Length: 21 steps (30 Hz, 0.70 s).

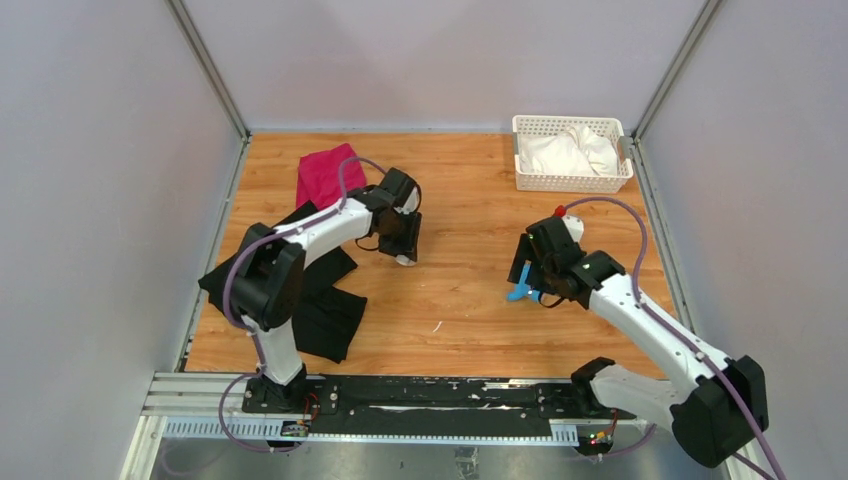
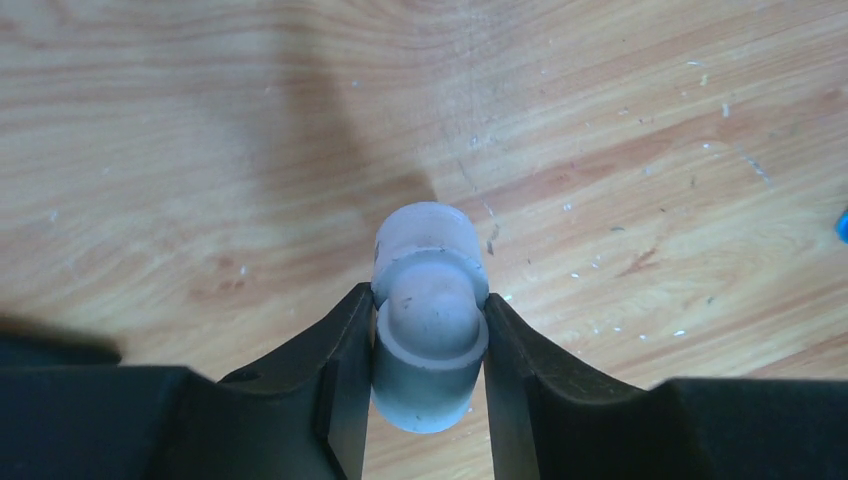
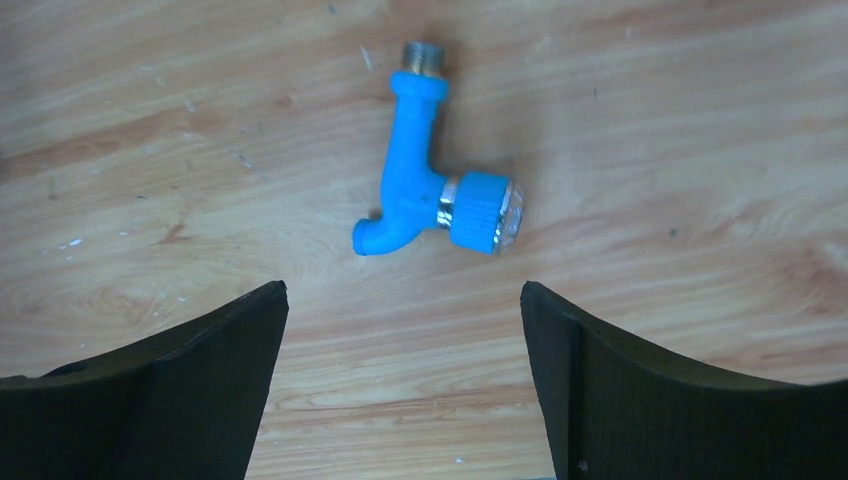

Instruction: Install the water faucets

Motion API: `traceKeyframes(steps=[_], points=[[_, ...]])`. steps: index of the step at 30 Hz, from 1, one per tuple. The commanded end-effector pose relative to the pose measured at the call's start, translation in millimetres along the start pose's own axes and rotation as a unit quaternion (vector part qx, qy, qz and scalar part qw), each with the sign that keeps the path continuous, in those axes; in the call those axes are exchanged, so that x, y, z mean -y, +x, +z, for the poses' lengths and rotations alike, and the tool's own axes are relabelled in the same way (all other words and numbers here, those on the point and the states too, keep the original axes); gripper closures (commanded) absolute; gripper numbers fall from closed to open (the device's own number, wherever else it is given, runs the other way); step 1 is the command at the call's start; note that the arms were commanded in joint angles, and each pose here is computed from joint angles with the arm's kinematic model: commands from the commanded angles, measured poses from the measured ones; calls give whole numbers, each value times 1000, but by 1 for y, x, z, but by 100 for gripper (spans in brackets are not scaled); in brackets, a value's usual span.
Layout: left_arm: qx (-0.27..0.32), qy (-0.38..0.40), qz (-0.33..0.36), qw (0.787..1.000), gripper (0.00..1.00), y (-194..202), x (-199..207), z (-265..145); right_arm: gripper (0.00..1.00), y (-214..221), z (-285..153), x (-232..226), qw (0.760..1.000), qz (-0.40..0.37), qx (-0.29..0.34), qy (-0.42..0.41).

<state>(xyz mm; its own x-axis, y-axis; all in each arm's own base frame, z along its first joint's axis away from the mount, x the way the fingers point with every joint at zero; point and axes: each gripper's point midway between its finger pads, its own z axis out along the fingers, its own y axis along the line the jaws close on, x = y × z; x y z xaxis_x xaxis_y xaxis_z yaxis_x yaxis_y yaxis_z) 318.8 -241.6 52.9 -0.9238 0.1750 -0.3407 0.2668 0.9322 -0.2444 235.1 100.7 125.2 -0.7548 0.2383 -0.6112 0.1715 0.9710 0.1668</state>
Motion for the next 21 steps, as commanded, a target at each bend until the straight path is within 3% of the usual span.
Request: traceKeyframes(steps=[1, 5, 7, 12, 17, 21], points=[[69, -30, -37, 996, 100, -10, -7, -32, 9, 43, 15, 18, 992, 87, -56, 65], [66, -142, -34, 987, 100, 2, -50, -37, 14, 59, 27, 17, 987, 122, -75, 71], [52, -157, -30, 986, 100, 6, -56, -32, 16, 64, 35, 16, 985, 136, -79, 76], [22, -166, -50, 985, 100, 13, -58, -11, 20, 63, 47, 3, 974, 193, -85, 80], [10, -160, -55, 985, 90, 10, -54, 2, 28, 51, 58, 0, 963, 246, -55, 95], [4, -142, -61, 988, 82, 7, -46, 7, 36, 56, 65, 1, 953, 265, -69, 132]])
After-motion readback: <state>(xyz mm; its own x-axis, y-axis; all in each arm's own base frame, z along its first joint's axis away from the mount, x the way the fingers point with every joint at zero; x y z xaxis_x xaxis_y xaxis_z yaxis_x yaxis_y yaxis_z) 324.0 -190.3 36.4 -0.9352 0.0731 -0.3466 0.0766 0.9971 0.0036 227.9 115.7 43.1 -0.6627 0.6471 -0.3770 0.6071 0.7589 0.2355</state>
